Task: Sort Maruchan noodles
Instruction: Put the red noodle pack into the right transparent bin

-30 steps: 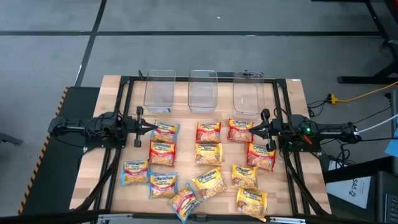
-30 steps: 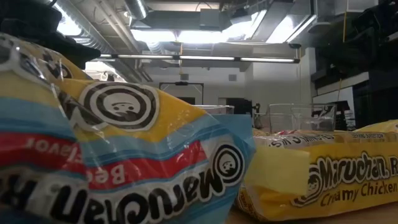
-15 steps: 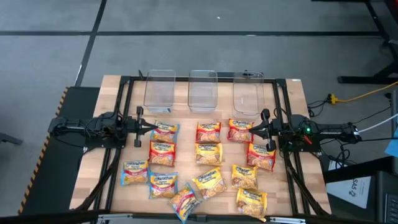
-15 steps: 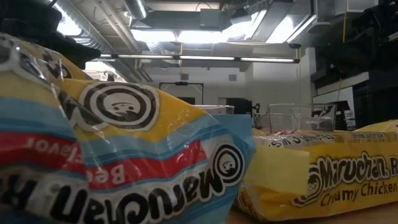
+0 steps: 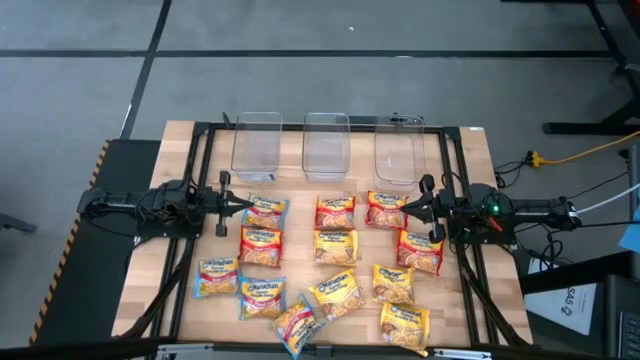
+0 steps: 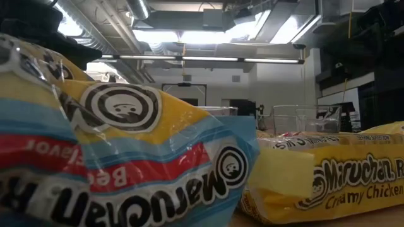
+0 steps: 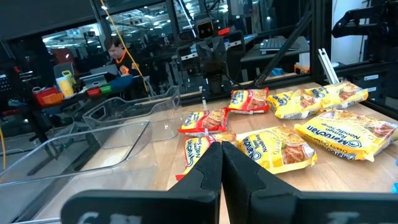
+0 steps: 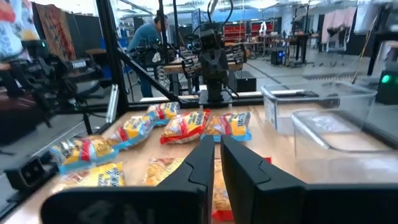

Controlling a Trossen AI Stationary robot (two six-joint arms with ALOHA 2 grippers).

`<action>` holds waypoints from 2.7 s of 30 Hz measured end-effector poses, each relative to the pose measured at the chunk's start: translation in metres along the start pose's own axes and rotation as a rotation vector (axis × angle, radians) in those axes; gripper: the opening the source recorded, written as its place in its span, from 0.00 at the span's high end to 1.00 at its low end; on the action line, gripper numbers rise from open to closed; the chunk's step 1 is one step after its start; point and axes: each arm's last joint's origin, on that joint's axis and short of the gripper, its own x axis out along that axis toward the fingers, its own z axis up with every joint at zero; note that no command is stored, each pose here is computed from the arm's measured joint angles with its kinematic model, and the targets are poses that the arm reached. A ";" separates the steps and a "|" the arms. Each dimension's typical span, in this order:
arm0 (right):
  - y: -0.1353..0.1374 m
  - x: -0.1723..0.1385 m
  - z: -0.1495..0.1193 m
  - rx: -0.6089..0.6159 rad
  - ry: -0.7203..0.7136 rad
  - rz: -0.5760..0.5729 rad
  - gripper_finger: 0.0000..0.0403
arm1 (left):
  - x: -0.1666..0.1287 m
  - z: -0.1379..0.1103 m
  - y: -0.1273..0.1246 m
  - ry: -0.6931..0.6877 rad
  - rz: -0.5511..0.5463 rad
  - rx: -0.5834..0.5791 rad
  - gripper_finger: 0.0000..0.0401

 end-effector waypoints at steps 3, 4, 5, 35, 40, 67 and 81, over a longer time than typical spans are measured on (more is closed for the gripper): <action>0.000 0.000 0.000 0.054 0.000 0.002 0.92 | 0.000 0.001 0.002 0.004 0.052 0.129 1.00; 0.000 0.000 0.000 0.072 0.004 0.010 0.92 | 0.000 0.001 0.002 0.007 0.067 0.172 1.00; 0.000 0.000 -0.001 0.088 0.010 0.014 0.92 | 0.000 0.001 0.002 0.010 0.079 0.200 1.00; 0.002 -0.003 0.026 0.016 -0.273 0.021 0.92 | -0.009 0.042 0.010 -0.409 0.050 -0.391 1.00; 0.003 -0.009 0.052 -0.073 -0.336 -0.029 0.92 | -0.011 0.062 0.014 -0.425 0.017 -0.374 1.00; -0.009 0.037 0.078 -0.109 0.232 -0.446 0.92 | 0.118 0.102 0.051 0.256 0.019 -0.133 1.00; -0.011 0.044 0.072 -0.125 0.283 -0.473 0.92 | 0.121 0.098 0.047 0.288 -0.004 -0.169 1.00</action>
